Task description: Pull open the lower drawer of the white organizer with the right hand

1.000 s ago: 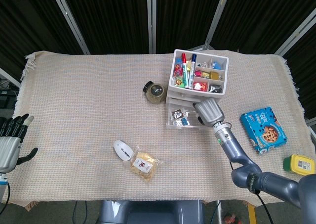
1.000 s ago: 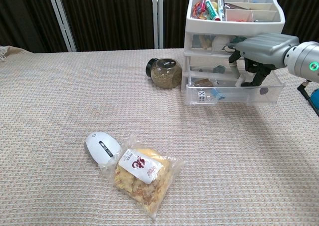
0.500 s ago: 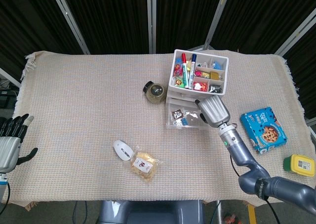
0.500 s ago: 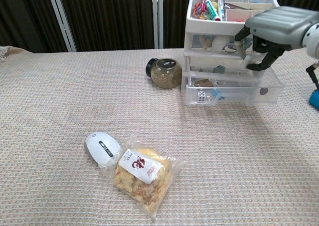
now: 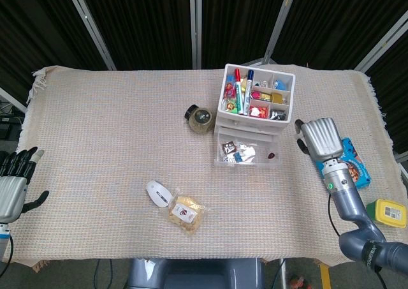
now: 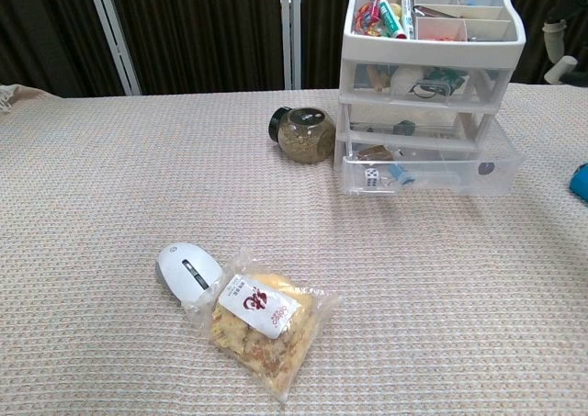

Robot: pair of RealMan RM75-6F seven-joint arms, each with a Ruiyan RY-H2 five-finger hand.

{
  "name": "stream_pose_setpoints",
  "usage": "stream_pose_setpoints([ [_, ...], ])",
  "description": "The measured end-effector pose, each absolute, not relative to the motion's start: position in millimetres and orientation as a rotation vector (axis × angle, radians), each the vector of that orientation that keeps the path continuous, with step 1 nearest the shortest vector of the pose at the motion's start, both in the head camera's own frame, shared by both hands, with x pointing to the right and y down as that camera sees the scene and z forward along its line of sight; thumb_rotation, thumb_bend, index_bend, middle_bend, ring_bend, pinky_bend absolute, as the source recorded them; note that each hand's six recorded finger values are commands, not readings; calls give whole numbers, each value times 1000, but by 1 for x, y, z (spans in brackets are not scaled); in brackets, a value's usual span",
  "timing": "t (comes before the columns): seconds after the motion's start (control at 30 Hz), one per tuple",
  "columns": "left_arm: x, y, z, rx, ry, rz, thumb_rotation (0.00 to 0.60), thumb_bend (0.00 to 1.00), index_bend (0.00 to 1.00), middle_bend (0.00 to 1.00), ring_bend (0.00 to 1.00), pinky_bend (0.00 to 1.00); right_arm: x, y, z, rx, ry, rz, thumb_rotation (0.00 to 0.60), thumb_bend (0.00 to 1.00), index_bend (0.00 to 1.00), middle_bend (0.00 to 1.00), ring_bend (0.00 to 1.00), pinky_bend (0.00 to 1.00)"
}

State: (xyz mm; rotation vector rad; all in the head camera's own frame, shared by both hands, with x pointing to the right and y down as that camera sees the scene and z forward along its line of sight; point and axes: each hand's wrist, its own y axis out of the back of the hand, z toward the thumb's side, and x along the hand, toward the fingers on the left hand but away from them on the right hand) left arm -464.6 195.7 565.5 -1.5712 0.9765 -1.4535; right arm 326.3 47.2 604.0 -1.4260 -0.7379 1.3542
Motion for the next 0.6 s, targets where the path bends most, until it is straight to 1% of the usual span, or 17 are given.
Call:
stream_pose_setpoints([
  [0.2, -464, 196, 566, -1566, 974, -1455, 600, 286, 0, 0, 0, 0, 362, 49, 618, -1427, -751, 1489, 600, 260, 578, 1000, 1000, 717],
  [0.4, -464, 196, 566, -1565, 975, -1456, 600, 286, 0, 0, 0, 0, 397, 58, 644, -1456, -725, 1655, 600, 260, 577, 1000, 1000, 717],
  [0.6, -464, 195, 566, -1567, 975, -1456, 600, 286, 0, 0, 0, 0, 408, 72, 661, -1495, -696, 1736, 600, 259, 576, 1000, 1000, 716],
])
